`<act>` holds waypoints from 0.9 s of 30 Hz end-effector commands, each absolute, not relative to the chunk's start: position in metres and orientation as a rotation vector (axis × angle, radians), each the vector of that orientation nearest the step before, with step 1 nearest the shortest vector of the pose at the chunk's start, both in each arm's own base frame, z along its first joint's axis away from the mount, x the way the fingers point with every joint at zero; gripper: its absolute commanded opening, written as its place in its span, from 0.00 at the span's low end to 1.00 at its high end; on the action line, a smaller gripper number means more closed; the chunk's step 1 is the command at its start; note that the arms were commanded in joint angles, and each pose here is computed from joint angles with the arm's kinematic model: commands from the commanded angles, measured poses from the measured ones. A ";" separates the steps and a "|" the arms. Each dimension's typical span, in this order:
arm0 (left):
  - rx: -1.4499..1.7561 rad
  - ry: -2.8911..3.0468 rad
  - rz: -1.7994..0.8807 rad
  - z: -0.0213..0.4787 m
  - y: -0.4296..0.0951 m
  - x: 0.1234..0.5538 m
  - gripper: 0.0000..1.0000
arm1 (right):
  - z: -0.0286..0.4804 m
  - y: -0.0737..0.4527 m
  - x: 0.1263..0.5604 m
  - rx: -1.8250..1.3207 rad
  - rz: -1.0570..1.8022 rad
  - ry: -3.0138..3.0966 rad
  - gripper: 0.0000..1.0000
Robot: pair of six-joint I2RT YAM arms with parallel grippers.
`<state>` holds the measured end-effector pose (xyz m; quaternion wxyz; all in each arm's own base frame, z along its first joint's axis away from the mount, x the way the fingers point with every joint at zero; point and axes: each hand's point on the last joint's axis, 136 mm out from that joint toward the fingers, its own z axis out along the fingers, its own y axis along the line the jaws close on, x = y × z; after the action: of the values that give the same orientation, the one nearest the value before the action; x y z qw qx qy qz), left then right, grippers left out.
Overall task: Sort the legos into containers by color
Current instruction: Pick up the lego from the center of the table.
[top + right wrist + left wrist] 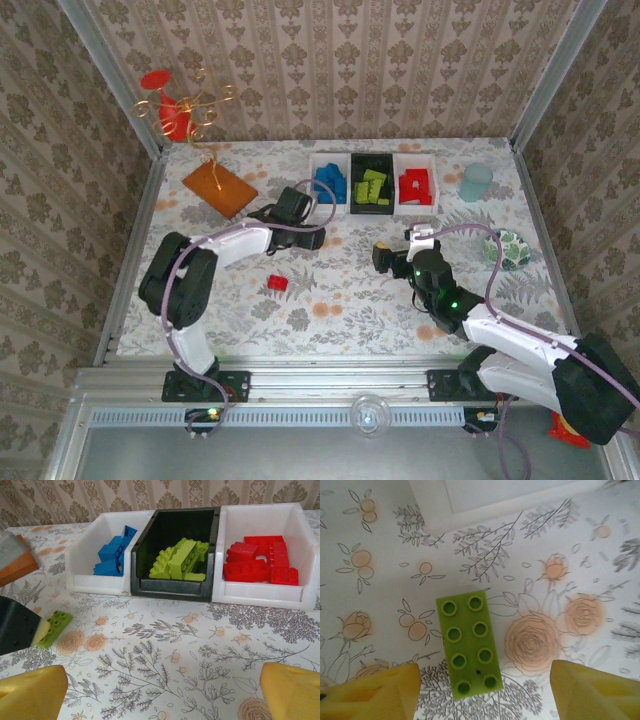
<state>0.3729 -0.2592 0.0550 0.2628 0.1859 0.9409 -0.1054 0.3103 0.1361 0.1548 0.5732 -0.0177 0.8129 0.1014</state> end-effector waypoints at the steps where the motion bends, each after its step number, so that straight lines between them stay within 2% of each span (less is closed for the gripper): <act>1: 0.552 2.588 -0.209 0.046 -0.258 0.376 0.69 | 0.171 0.139 0.315 -0.017 0.269 1.867 1.00; 18: 0.546 2.664 -0.109 0.012 -0.249 0.376 0.45 | 0.178 0.138 0.313 -0.017 0.272 1.856 1.00; 23: 0.536 2.610 -0.118 0.027 -0.250 0.378 0.39 | 0.175 0.137 0.314 -0.017 0.262 1.862 1.00; 27: 0.521 2.509 -0.222 0.062 -0.264 0.381 0.35 | 0.175 0.137 0.315 -0.017 0.260 1.863 1.00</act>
<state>0.3783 -0.2544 0.0286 0.2399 0.1946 0.9495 -0.0557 0.3094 0.1356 0.1615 0.5803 -0.0154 0.8073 0.1061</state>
